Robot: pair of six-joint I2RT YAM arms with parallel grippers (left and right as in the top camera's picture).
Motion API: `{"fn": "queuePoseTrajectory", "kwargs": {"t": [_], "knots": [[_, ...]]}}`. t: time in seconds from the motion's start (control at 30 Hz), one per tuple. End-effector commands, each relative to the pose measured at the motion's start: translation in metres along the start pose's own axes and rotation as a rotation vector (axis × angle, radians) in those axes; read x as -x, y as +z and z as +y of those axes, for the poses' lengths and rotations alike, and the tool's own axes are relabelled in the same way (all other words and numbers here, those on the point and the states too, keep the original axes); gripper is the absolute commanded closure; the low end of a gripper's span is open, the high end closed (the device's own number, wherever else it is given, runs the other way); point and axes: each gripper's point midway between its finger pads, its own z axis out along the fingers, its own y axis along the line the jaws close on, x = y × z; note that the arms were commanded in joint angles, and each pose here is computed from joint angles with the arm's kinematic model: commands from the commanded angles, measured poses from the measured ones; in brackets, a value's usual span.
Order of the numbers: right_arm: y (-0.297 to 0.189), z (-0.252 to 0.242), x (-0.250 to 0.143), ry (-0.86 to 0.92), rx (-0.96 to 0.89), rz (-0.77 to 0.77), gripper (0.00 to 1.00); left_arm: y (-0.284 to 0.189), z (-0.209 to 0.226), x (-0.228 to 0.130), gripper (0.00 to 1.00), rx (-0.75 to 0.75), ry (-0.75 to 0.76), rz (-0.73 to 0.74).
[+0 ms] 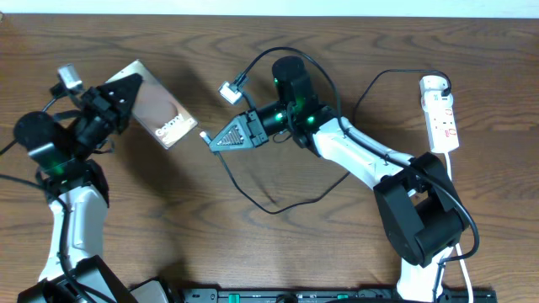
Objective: Plug charger to phone and switch on socket
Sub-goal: 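Retract the right gripper with the plug away from the phone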
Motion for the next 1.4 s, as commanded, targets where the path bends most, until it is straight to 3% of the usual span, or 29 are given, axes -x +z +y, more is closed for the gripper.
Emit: {"fn": "queuePoseTrajectory", "kwargs": {"t": [0.0, 0.13, 0.33, 0.47, 0.53, 0.57, 0.9, 1.37], "knots": [[-0.026, -0.018, 0.010, 0.009, -0.057, -0.065, 0.99, -0.020, -0.004, 0.015, 0.93, -0.008, 0.039, -0.021], [-0.055, -0.066, 0.008, 0.115, -0.264, -0.163, 0.99, -0.040, -0.001, 0.026, 0.93, 0.001, 0.037, -0.042], [-0.160, -0.164, -0.051, 0.485, -0.961, -0.241, 0.99, -0.055, 0.001, 0.031, 0.93, 0.002, 0.043, -0.043], [-0.212, -0.167, -0.075, 0.604, -1.252, -0.217, 0.99, -0.055, 0.001, 0.031, 0.93, 0.003, 0.051, -0.044], [-0.248, -0.160, -0.106, 0.716, -1.521, -0.173, 0.99, -0.055, 0.001, 0.031, 0.93, 0.002, 0.050, -0.042], [-0.253, -0.157, -0.115, 0.747, -1.570, -0.156, 0.99, -0.055, 0.001, 0.030, 0.93, 0.001, 0.050, -0.039], [-0.227, -0.158, -0.177, 0.918, -1.590, -0.021, 0.99, -0.055, 0.001, 0.029, 0.93, -0.002, 0.050, -0.028], [-0.170, -0.170, -0.234, 0.986, -1.476, 0.098, 0.99, -0.055, 0.000, 0.025, 0.93, -0.008, 0.065, -0.007]]}}
